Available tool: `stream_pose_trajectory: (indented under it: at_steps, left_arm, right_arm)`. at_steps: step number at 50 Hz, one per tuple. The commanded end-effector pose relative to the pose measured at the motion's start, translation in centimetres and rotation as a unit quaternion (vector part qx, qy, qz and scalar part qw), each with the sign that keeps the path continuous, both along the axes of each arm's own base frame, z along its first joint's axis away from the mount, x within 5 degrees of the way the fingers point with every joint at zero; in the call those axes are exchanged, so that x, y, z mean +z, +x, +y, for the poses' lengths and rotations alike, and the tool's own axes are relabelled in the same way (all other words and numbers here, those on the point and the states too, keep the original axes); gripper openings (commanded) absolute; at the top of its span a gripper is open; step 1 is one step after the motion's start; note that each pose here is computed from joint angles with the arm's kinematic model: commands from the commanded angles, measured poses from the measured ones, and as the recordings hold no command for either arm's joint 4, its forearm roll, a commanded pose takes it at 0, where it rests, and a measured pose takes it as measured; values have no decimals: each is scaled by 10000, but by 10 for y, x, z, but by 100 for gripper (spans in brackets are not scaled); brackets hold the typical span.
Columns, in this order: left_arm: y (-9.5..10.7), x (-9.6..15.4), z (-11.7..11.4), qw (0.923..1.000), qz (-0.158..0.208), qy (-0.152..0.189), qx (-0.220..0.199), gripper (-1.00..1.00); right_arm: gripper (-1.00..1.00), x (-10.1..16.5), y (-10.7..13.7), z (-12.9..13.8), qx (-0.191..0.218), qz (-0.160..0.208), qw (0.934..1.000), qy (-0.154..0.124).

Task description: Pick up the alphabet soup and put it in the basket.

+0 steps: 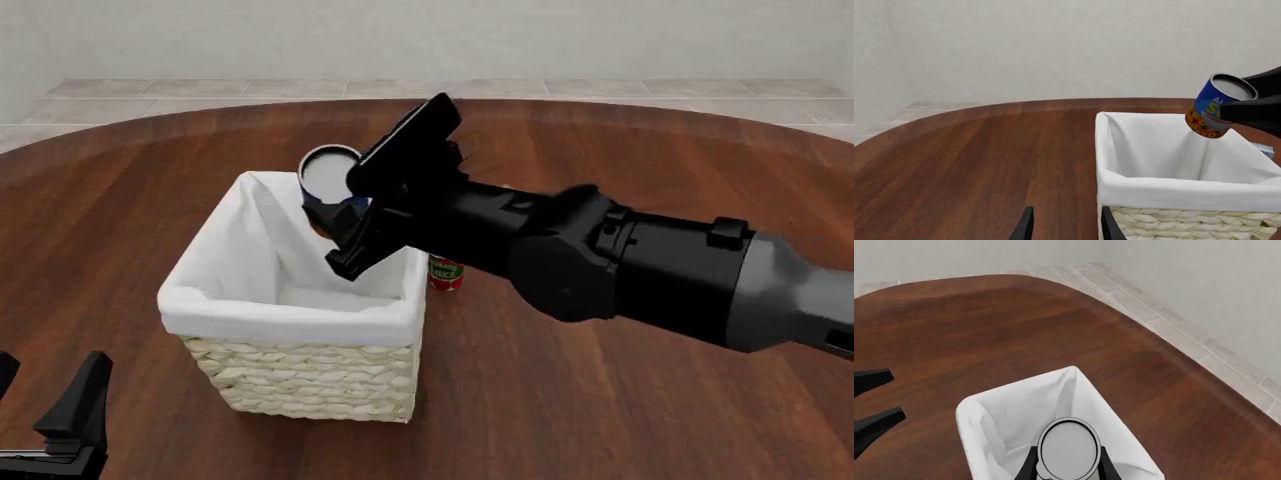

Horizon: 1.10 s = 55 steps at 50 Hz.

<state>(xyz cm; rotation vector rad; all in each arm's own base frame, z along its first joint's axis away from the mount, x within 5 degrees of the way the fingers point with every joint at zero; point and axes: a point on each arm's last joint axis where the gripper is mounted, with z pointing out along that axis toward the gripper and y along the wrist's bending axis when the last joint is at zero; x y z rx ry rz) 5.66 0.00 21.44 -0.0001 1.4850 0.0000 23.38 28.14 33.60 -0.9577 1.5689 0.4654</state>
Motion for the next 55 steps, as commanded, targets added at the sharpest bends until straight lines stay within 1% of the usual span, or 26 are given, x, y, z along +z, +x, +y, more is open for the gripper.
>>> stream_pose_trajectory:
  at_steps: [1,3,5,7,9,11,25,28,37,55]
  left_arm:
    - [0,0,0,10000,0,0,0,100]
    - [0,0,0,10000,-1,0,1,100]
    - [0,0,0,10000,0,0,0,100]
    - [0,0,0,10000,-1,0,0,100]
    - [0,0,0,10000,-1,1,0,100]
    - [0,0,0,10000,-1,0,1,100]
    - [0,0,0,10000,0,1,0,100]
    - [0,0,0,10000,-1,1,1,100]
    - [0,0,0,10000,-1,0,0,100]
    - [0,0,0,10000,1,0,-1,100]
  right_arm:
    - [-100,0,2,5,-8,97,9999,65]
    - [-100,-2,2,7,12,119,9999,46]
    - [-100,-4,0,12,33,266,9996,52]
    - [-100,-6,3,11,5,254,9997,43]
    - [-100,-6,1,13,11,356,9993,88]
    - [-100,-6,2,12,9,315,9995,72]
    - [-100,-12,5,19,11,437,9990,28]
    - [-100,-15,6,22,-7,554,9985,38]
    - [-100,-20,10,23,-31,561,9984,-16]
    - [-100,-28,10,25,-36,638,9980,-26]
